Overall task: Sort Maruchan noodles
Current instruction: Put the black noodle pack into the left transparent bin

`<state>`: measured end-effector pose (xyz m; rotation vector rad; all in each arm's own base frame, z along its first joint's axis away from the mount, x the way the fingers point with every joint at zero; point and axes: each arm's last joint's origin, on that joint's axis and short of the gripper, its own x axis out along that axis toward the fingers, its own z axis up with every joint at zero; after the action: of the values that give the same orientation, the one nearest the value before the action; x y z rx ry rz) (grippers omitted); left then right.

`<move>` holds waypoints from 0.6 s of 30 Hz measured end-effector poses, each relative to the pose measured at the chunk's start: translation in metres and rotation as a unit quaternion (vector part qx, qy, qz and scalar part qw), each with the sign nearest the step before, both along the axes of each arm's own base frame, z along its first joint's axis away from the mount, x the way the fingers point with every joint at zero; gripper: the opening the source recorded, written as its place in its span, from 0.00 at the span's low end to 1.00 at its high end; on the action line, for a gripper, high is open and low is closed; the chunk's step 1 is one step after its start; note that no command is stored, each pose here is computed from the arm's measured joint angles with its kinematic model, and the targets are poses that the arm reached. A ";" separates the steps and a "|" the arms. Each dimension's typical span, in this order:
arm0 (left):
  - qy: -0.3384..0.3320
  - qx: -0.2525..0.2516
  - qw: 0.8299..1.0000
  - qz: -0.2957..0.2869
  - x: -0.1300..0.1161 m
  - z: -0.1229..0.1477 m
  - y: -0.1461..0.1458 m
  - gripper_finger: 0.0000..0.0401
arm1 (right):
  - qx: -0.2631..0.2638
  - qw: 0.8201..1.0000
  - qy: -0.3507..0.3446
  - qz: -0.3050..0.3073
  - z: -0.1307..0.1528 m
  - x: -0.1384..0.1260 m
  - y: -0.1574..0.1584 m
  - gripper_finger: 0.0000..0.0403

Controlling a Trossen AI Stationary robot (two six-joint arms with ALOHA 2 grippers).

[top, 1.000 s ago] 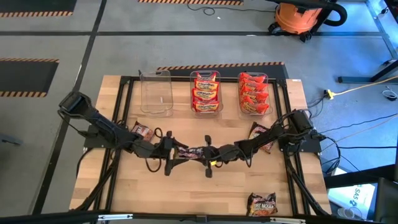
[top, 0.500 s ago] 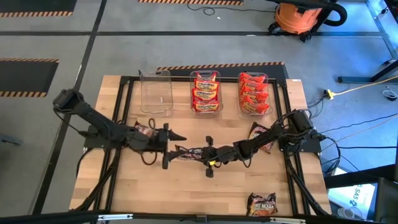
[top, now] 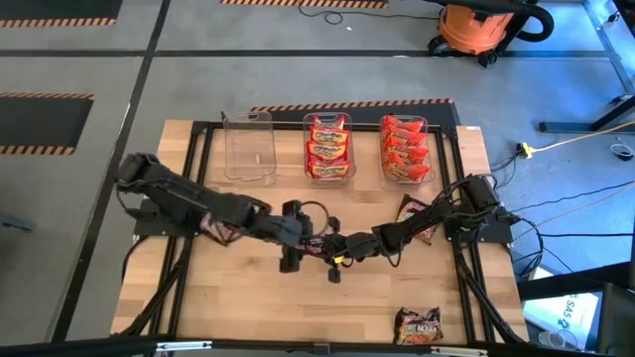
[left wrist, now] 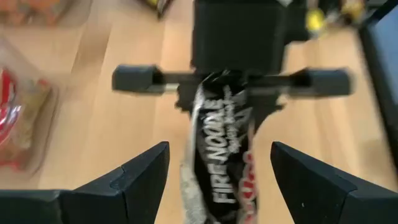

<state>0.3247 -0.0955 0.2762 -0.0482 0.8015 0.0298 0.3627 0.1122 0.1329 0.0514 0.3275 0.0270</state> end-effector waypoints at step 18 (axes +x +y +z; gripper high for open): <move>0.172 -0.019 0.985 -0.013 0.030 -0.030 0.005 0.67 | -0.001 1.000 0.008 0.000 -0.002 -0.001 0.000 0.14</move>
<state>0.3547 -0.0906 0.2459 -0.0687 1.1491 -0.0024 0.3622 0.1121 0.1313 0.0503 0.3442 0.0259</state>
